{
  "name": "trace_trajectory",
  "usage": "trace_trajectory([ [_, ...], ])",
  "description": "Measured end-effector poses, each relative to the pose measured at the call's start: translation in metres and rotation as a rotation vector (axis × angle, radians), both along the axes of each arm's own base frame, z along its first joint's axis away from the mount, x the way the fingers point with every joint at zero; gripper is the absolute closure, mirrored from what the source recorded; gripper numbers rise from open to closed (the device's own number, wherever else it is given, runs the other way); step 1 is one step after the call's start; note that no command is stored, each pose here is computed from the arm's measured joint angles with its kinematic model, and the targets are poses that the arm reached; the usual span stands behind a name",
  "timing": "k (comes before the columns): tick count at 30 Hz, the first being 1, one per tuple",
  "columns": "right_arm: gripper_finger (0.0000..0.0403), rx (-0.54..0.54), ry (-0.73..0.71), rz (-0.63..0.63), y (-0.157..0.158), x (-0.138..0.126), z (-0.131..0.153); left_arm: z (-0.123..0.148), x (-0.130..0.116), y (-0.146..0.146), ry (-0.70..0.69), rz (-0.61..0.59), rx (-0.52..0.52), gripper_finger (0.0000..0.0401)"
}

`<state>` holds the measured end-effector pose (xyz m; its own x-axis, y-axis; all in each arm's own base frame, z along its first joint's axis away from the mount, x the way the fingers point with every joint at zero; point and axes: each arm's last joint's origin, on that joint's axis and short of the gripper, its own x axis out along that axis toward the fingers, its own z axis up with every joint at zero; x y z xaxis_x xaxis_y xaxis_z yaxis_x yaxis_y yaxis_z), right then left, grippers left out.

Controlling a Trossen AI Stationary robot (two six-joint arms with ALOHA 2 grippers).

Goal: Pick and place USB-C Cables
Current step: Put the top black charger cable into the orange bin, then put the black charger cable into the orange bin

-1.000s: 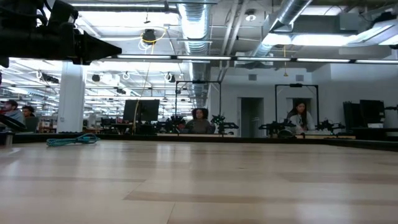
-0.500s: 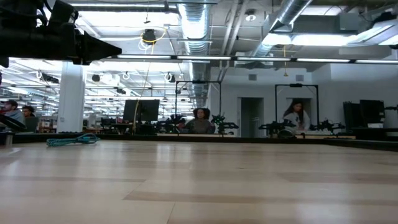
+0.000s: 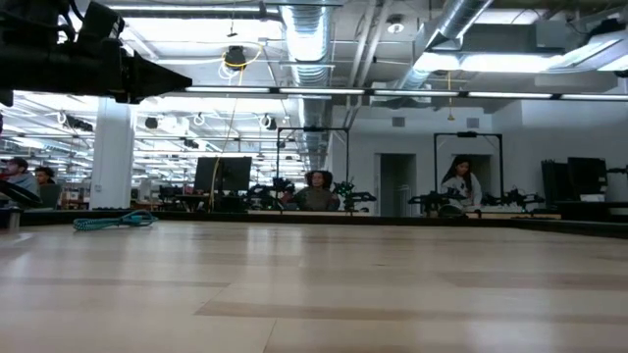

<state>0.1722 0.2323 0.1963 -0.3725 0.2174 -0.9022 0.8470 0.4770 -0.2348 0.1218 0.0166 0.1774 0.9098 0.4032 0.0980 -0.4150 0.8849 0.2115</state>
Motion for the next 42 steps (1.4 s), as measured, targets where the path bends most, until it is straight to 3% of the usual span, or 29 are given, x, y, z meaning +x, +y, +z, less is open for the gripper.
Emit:
trace_trajectory([
  [7,0.0257,0.091,-0.061,0.060,0.001,0.012,0.006,-0.001,0.000,0.000,0.009,0.014,-0.001,0.0401],
  [13,0.0266,0.062,-0.141,0.117,-0.009,0.028,0.020,-0.002,0.000,0.001,0.017,0.029,-0.003,0.0401],
  [20,0.0274,-0.056,-0.299,0.269,-0.030,0.051,0.035,-0.003,0.000,0.001,0.018,0.035,-0.027,0.0401],
  [30,0.0274,-0.328,-0.523,0.677,-0.081,0.095,0.038,-0.015,-0.001,0.003,0.084,0.119,-0.160,0.0401],
  [37,0.0275,-0.500,-0.794,0.914,-0.131,0.155,0.045,-0.023,-0.002,0.003,0.118,0.115,-0.262,0.0401],
  [42,0.0275,-0.623,-1.109,0.920,-0.173,0.208,0.051,-0.024,-0.001,-0.001,0.115,0.051,-0.297,0.0401],
])
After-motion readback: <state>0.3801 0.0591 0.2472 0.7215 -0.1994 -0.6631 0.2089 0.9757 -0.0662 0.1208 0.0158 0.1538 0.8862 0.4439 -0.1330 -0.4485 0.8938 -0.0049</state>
